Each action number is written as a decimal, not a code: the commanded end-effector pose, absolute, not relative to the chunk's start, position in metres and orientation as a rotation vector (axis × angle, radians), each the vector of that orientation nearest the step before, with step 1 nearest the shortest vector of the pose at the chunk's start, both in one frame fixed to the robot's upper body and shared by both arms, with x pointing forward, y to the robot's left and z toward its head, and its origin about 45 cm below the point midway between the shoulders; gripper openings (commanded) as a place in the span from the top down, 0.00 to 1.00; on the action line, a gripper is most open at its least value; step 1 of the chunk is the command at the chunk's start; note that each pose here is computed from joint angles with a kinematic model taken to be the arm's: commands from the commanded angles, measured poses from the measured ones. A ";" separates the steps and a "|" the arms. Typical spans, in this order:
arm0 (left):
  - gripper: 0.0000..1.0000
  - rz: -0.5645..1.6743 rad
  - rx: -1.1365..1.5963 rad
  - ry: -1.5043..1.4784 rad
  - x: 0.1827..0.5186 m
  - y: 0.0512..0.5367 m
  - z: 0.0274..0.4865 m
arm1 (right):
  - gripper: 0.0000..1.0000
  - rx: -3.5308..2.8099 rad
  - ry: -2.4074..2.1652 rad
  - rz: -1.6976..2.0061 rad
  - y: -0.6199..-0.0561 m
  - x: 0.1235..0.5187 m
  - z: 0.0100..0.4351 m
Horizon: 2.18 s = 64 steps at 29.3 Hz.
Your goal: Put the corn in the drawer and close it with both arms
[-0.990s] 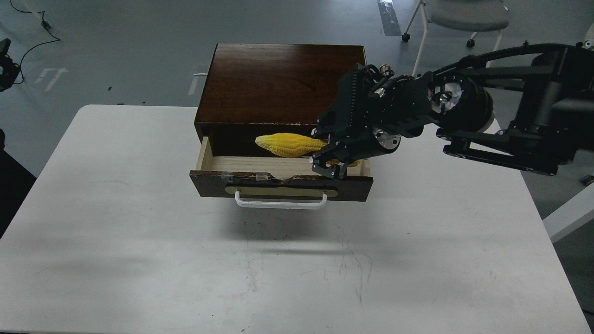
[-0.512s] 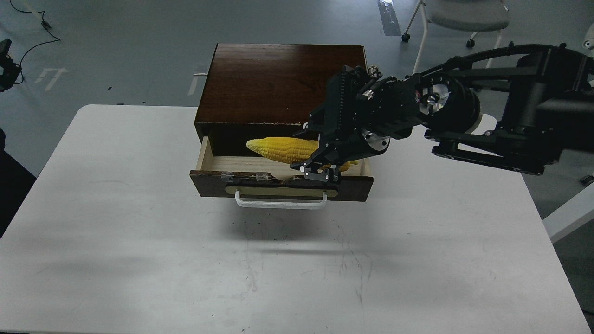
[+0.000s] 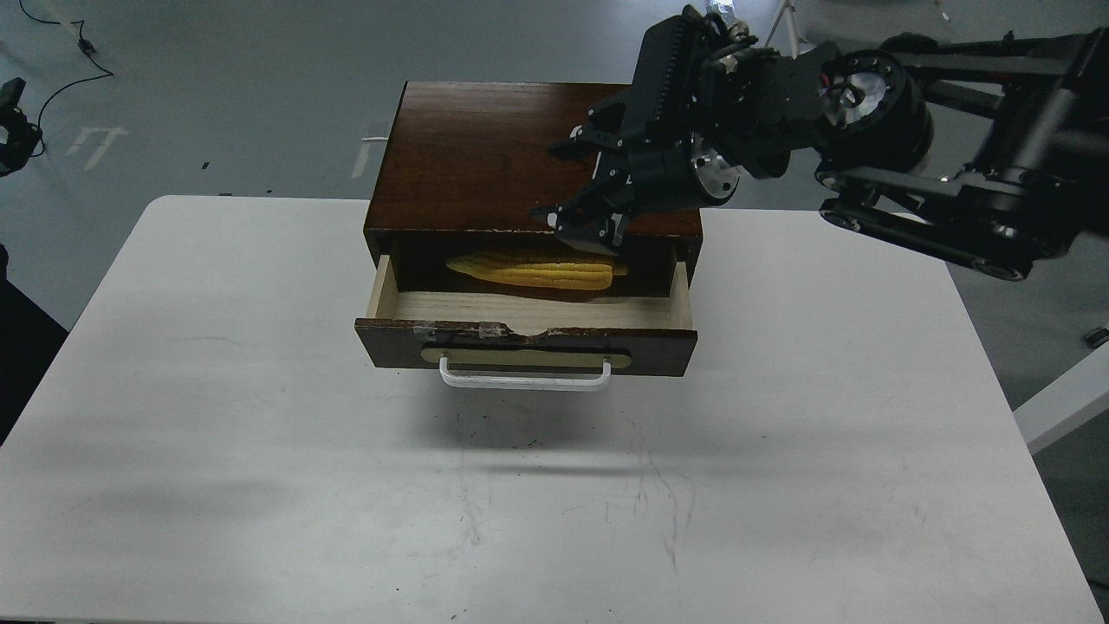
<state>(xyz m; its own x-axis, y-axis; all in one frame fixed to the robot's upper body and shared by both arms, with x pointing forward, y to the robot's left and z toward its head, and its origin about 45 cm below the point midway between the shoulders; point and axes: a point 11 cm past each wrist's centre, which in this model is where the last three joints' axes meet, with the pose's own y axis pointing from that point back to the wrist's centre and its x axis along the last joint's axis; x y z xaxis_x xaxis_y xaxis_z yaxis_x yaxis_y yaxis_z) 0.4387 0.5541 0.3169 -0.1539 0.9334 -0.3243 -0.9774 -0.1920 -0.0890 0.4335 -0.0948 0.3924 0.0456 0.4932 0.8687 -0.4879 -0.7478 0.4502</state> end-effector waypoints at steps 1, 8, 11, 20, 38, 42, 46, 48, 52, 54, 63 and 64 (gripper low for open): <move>0.26 1.755 -0.356 0.124 0.432 0.569 0.329 | 0.01 1.876 -0.339 1.586 -0.121 0.465 0.427; 0.62 1.747 -0.380 0.094 0.435 0.566 0.339 | 0.01 2.160 -0.905 1.222 -0.209 0.499 0.466; 1.00 1.734 -0.353 0.087 0.437 0.563 0.339 | 0.01 2.215 -1.154 1.049 -0.258 0.511 0.468; 1.00 1.623 -0.139 -0.111 0.463 0.537 0.400 | 0.00 2.271 -1.718 0.561 -0.368 0.519 0.419; 1.00 0.595 0.244 -0.623 0.450 0.227 0.452 | 0.00 2.393 -2.189 0.051 -0.437 0.494 0.367; 1.00 0.303 0.333 -0.829 0.391 0.170 0.433 | 0.00 2.408 -2.303 -0.030 -0.460 0.488 0.372; 1.00 0.085 0.397 -0.991 0.342 0.142 0.404 | 0.00 2.414 -2.435 -0.292 -0.477 0.479 0.348; 1.00 0.012 0.414 -1.038 0.324 0.138 0.392 | 0.00 2.411 -2.514 -0.438 -0.486 0.471 0.332; 1.00 -0.083 0.495 -1.130 0.307 0.137 0.363 | 0.00 2.474 -2.606 -0.664 -0.498 0.452 0.301; 1.00 -0.111 0.534 -1.160 0.305 0.138 0.346 | 0.00 2.465 -2.652 -0.718 -0.504 0.444 0.288; 1.00 -0.274 0.671 -1.265 0.292 0.139 0.292 | 0.00 2.362 -2.709 -0.912 -0.486 0.437 0.229; 1.00 -0.287 0.679 -1.267 0.291 0.139 0.288 | 0.00 2.361 -2.709 -0.916 -0.485 0.438 0.228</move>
<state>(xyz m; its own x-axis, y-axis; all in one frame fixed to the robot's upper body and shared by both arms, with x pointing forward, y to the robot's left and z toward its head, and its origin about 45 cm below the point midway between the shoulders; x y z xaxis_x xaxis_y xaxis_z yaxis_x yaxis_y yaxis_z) 0.2966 0.1384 0.3064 0.3178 -0.4979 0.8069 -0.1801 0.8039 0.5669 0.4373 -0.4942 0.2418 -0.0860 -0.7368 -0.6706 -0.9893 0.1427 -0.0300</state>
